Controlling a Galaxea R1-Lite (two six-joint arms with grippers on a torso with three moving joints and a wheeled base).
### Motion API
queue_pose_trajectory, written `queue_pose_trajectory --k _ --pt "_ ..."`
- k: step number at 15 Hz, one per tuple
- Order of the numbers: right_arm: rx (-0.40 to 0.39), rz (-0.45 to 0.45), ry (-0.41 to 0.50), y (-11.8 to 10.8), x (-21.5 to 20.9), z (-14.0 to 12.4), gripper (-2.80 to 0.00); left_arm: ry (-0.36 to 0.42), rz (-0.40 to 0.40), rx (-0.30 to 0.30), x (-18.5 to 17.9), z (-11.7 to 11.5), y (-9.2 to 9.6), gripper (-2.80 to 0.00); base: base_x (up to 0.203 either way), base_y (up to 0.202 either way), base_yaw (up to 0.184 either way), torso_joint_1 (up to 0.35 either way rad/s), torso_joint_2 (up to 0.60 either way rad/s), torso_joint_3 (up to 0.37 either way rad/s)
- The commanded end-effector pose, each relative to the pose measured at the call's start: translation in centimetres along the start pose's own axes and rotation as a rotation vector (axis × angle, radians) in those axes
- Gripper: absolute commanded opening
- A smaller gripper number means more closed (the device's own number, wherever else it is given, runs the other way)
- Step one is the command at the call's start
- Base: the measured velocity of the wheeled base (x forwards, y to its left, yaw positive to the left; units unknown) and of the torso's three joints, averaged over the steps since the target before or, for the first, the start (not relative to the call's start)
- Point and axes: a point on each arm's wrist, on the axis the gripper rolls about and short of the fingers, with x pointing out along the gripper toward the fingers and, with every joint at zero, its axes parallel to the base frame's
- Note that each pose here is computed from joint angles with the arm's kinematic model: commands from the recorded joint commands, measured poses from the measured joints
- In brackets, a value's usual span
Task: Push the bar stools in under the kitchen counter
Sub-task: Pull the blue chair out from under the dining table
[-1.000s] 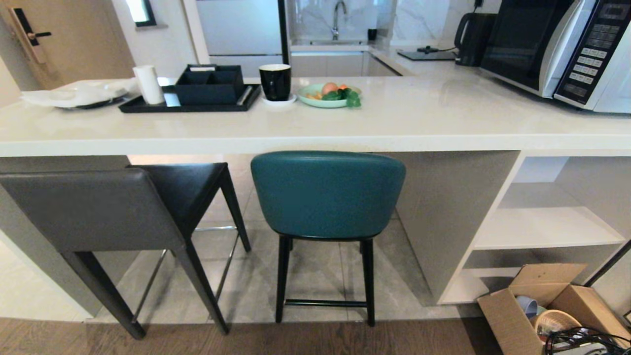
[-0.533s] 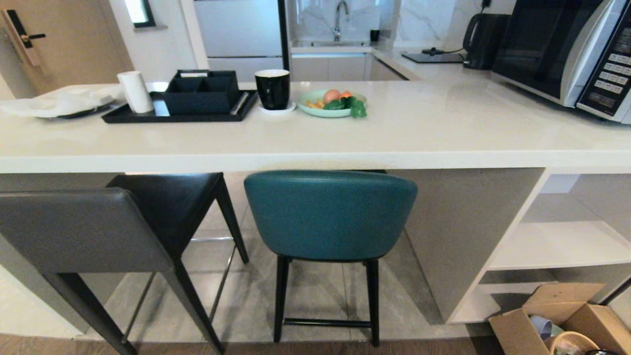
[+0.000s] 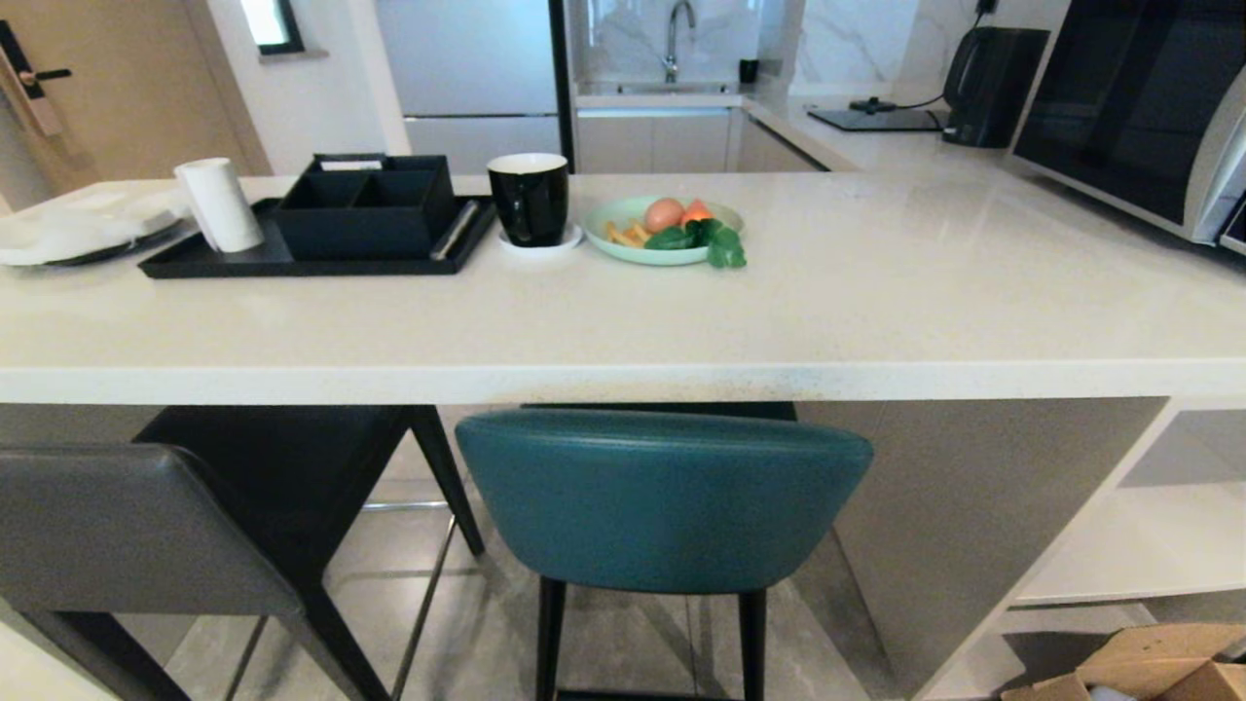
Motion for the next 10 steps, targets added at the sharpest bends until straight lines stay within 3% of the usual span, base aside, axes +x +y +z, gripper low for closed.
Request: queue_pose_trajectory --k 1,5,10 --pt "0.0 0.0 0.001 0.0 0.01 -0.04 -2.8 0.001 0.0 0.0 0.0 0.01 0.0 -2.8 0.196 0.0 -0.001 0.009 0.0 -0.007" --pt "0.0 0.0 0.001 0.0 0.01 -0.04 -2.8 0.002 -0.001 0.0 0.01 -0.02 0.0 -2.8 0.168 0.0 0.001 0.009 0.0 0.004" --pt "0.0 0.0 0.001 0.0 0.01 -0.04 -2.8 0.0 -0.001 0.0 -0.01 0.02 0.0 -2.8 0.0 0.0 0.0 0.0 0.0 0.0"
